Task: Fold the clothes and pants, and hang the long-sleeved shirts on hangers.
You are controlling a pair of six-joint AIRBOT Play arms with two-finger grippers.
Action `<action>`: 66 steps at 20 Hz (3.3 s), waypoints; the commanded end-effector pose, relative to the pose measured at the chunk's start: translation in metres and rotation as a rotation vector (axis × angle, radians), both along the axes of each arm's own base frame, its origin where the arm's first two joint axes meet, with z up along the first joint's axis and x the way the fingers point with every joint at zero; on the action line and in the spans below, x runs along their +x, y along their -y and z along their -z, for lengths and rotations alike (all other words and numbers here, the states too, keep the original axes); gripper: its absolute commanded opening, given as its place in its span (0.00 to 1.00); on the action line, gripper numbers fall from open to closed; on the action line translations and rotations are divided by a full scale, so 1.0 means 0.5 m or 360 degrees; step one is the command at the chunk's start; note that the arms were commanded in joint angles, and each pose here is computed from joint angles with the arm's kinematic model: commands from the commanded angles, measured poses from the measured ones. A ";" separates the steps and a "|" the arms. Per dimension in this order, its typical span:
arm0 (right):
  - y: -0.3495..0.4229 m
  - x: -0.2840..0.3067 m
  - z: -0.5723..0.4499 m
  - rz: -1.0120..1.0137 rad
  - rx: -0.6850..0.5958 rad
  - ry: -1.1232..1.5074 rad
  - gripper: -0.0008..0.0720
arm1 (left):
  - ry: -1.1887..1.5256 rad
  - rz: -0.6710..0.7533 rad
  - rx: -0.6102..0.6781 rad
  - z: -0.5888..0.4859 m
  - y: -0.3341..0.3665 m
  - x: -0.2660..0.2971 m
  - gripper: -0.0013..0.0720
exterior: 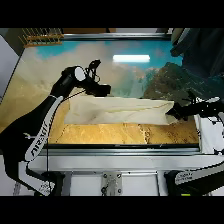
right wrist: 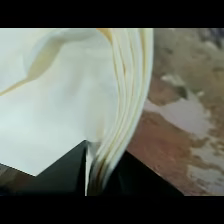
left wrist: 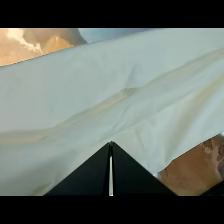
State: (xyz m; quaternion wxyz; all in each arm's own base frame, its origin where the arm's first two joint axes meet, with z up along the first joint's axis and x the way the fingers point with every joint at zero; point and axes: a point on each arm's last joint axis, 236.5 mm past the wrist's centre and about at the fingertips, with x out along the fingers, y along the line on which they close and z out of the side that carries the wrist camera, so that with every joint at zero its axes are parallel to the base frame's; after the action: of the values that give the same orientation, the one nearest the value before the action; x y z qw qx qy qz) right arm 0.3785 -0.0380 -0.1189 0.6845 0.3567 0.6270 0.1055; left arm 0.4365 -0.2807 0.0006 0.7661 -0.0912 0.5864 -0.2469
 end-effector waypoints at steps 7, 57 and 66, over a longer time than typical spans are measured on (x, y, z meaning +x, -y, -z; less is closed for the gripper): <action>0.007 0.011 -0.141 -0.0170 -0.0221 0.0077 0.02 | -0.0160 -0.0066 -0.0246 0.105 0.138 -0.007 0.03; -1.086 -0.011 -0.246 -0.1093 0.0137 0.0843 0.92 | 0.0180 -0.0467 0.0055 -0.209 -0.442 0.153 0.03; -0.616 0.068 -0.257 -0.0835 -0.0287 0.0688 0.92 | 0.0257 -0.0280 0.0056 -0.243 -0.350 0.130 0.03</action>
State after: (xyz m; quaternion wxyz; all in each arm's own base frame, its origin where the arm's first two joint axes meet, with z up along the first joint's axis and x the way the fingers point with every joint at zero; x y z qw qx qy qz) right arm 0.4157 0.3667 0.0340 0.7695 0.1003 0.5106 0.3702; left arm 0.5069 -0.0871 0.1174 0.8312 -0.1265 0.5190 -0.1543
